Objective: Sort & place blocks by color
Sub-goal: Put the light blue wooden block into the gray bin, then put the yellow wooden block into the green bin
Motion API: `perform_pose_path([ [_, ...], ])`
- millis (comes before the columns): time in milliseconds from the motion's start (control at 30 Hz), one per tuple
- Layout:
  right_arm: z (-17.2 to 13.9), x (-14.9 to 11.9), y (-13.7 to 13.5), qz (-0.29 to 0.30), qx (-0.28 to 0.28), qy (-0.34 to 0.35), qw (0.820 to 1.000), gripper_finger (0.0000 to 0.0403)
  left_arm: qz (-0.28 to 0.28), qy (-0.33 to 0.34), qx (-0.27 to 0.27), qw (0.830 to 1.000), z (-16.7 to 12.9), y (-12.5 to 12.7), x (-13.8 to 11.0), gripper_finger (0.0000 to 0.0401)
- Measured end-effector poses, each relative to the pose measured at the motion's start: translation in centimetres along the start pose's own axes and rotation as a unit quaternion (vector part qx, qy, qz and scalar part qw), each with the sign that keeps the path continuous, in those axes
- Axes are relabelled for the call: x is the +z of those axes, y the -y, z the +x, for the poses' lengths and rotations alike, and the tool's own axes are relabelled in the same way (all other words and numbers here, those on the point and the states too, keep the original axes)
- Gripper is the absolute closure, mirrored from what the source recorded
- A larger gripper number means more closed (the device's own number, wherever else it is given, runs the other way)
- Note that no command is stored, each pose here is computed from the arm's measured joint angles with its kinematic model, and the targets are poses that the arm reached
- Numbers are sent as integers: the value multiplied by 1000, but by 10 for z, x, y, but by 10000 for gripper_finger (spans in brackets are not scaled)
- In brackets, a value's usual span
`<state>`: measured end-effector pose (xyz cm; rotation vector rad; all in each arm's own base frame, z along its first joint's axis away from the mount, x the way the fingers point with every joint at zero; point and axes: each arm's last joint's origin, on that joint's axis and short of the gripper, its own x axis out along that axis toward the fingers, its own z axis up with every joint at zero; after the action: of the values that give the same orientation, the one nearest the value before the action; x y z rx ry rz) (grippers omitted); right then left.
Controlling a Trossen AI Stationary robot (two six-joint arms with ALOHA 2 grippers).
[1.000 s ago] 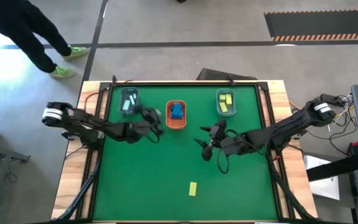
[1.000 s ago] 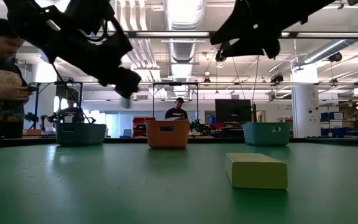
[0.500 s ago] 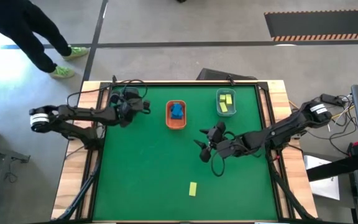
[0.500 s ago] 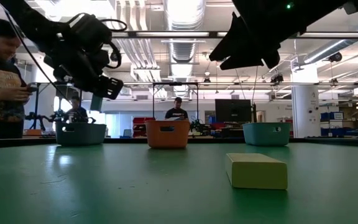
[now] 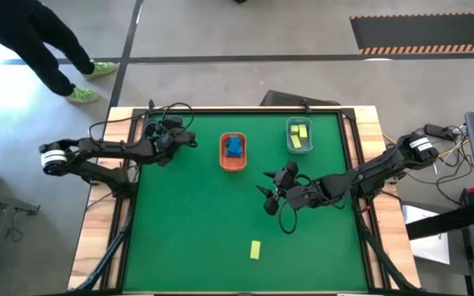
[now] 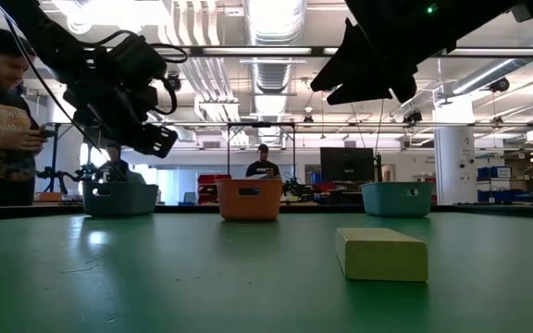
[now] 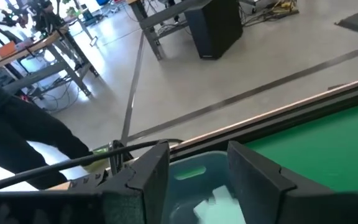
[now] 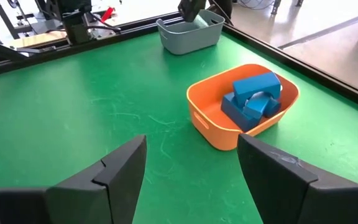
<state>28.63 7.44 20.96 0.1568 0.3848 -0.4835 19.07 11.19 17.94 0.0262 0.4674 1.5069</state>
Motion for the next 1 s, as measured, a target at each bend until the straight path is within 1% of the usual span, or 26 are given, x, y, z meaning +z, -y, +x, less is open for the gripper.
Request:
perform_pose_path([
  [167,0,0,0,0,4,-2,1000,162,5,-5,-3,1000,0,0,-1,253],
  [300,0,0,0,0,5,-2,1000,161,0,-2,-26,1000,-4,1,2,252],
  [367,0,0,0,0,5,-3,1000,163,-5,3,-57,998,-11,3,6,251],
  [467,0,-1,0,-2,10,-7,1000,165,-16,12,-134,991,-26,6,14,251],
  [600,0,-2,-2,-9,45,-23,999,166,-29,30,-241,970,-53,8,21,251],
  [667,0,-2,-3,-14,64,-31,997,166,-36,41,-283,957,-68,9,23,251],
  [767,-1,0,-7,-19,98,-43,994,166,-53,57,-334,940,-90,10,24,251],
  [900,-4,12,-14,-22,154,-59,986,166,-63,76,-396,913,-117,15,23,251],
  [1000,-6,18,-18,-39,171,-90,980,166,-72,88,-438,892,-136,22,17,251],
])
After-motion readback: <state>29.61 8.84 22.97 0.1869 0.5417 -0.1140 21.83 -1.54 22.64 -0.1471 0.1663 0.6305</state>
